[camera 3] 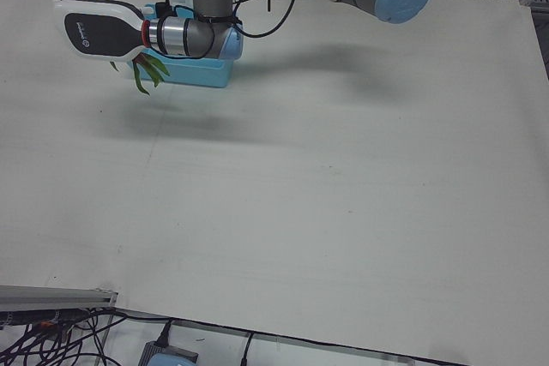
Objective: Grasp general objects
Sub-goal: 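Lower the dragon fruit into the blue tray with the left hand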
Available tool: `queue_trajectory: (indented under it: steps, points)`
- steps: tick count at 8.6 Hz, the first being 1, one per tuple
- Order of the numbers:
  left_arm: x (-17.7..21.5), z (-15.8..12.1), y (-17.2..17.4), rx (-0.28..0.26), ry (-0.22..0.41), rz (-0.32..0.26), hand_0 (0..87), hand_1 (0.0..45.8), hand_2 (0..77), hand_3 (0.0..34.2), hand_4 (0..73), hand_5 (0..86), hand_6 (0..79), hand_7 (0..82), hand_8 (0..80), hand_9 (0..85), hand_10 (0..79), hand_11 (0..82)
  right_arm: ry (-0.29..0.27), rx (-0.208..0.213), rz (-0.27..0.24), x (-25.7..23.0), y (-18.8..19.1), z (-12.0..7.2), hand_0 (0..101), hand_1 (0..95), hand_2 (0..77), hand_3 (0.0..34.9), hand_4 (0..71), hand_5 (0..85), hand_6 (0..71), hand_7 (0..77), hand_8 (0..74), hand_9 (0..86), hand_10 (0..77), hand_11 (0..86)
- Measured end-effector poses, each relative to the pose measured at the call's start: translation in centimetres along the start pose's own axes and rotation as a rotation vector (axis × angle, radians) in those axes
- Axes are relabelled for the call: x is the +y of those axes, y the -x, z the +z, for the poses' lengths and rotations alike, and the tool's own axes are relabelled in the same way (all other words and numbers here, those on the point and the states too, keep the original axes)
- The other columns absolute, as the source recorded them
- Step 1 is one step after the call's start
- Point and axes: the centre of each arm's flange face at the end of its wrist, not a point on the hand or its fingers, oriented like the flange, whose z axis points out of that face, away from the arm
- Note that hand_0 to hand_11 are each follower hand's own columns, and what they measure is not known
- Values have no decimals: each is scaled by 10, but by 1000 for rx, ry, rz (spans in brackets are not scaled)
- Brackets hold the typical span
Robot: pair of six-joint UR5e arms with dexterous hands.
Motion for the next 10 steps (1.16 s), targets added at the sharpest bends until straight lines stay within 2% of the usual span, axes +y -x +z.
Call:
queue_trajectory:
  steps: [2, 5, 7, 10]
  points:
    - [28, 0, 22, -1, 46, -28, 802, 0, 0, 4, 442, 698, 584, 693, 540, 556, 327, 704, 0, 0, 0, 0, 0, 0, 0, 949, 774, 0, 0, 0, 0, 0, 0, 5, 0, 5]
    - [74, 1, 75, -8, 134, -96, 802, 0, 0, 0, 442, 698, 584, 698, 540, 556, 333, 704, 0, 0, 0, 0, 0, 0, 0, 949, 774, 0, 0, 0, 0, 0, 0, 5, 0, 5]
    - [92, -5, 102, -10, 172, -127, 801, 0, 0, 0, 442, 698, 584, 698, 540, 556, 333, 704, 1, 0, 0, 0, 0, 0, 0, 949, 774, 0, 0, 0, 0, 0, 0, 5, 0, 5]
    - [101, -15, 122, 6, 221, -133, 802, 0, 0, 0, 453, 698, 584, 698, 540, 556, 333, 704, 0, 0, 0, 0, 0, 0, 0, 949, 774, 0, 0, 0, 0, 0, 0, 5, 0, 5]
